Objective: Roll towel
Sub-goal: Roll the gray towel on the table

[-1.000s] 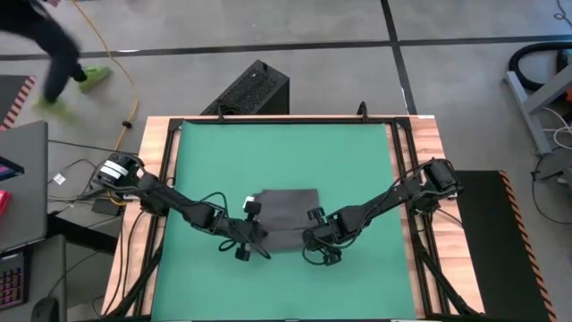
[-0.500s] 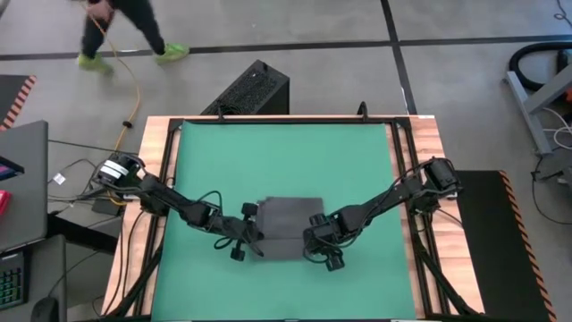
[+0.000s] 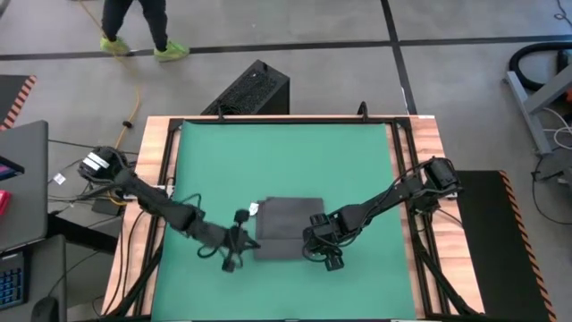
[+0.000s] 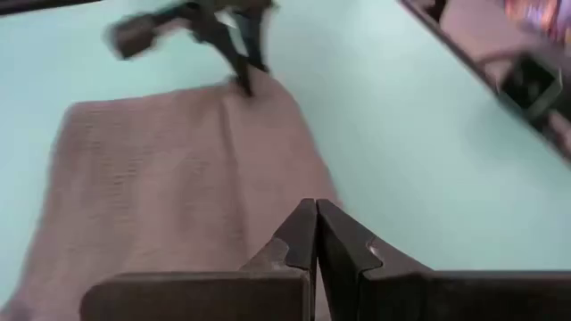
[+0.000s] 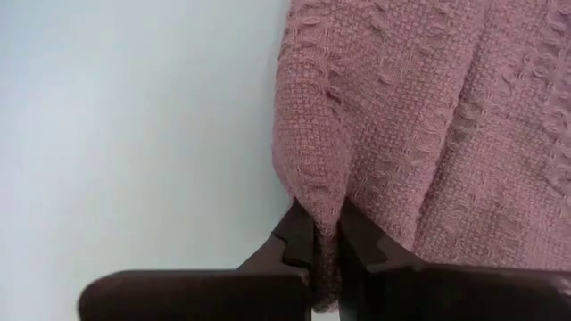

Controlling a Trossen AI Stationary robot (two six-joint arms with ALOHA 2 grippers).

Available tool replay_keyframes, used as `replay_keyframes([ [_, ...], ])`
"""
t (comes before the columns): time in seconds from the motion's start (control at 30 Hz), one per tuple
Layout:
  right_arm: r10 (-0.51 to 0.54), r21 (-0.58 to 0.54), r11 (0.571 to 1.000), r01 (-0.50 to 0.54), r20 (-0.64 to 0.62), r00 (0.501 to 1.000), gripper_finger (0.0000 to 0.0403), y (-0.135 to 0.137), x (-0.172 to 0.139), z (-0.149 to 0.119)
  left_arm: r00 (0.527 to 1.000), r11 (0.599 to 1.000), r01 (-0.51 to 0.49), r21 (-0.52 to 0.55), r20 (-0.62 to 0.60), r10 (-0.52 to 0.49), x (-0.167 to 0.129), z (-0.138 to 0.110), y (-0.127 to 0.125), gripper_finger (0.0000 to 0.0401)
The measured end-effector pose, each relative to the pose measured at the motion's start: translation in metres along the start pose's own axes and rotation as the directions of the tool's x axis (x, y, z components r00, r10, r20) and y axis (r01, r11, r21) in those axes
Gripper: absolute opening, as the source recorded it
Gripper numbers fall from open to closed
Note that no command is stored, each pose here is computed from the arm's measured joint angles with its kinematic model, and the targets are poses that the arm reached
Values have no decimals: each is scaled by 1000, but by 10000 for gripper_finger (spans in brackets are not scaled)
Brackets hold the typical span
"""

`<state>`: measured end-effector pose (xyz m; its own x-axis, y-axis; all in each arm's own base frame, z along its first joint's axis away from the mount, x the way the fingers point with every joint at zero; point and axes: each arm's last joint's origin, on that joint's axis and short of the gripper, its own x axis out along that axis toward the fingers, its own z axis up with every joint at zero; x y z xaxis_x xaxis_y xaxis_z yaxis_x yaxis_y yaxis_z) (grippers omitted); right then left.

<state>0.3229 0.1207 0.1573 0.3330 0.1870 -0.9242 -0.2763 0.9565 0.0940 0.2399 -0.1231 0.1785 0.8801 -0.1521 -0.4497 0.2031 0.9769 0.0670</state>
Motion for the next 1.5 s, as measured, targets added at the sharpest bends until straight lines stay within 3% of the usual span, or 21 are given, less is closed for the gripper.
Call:
replay_keyframes([
  [0.07,-2,-1,1000,2,2,1000,30,0,0,0,1000,998,4,55,-15,-3,6,-8,-12,0],
  [0.17,-3,-2,1000,3,2,1000,30,0,0,0,999,998,-7,55,-35,9,18,-20,-21,0],
  [0.43,-5,-6,1000,5,2,1000,30,0,0,0,991,992,-123,33,-46,124,29,-27,-9,0],
  [0.83,-8,-4,1000,8,-4,1000,30,-1,-1,0,994,996,-83,-17,-78,82,33,-31,-7,0],
  [1.13,-7,-2,1000,7,1,1000,30,-1,-1,0,988,996,-85,-23,-132,81,55,-56,-6,0],
  [1.23,23,-2,1000,-23,-2,1000,30,0,-1,0,985,995,-73,-71,-160,61,59,-61,-4,0],
  [1.5,181,39,983,-182,11,983,30,6,-15,1,974,959,60,-276,-194,-116,62,-61,3,0],
])
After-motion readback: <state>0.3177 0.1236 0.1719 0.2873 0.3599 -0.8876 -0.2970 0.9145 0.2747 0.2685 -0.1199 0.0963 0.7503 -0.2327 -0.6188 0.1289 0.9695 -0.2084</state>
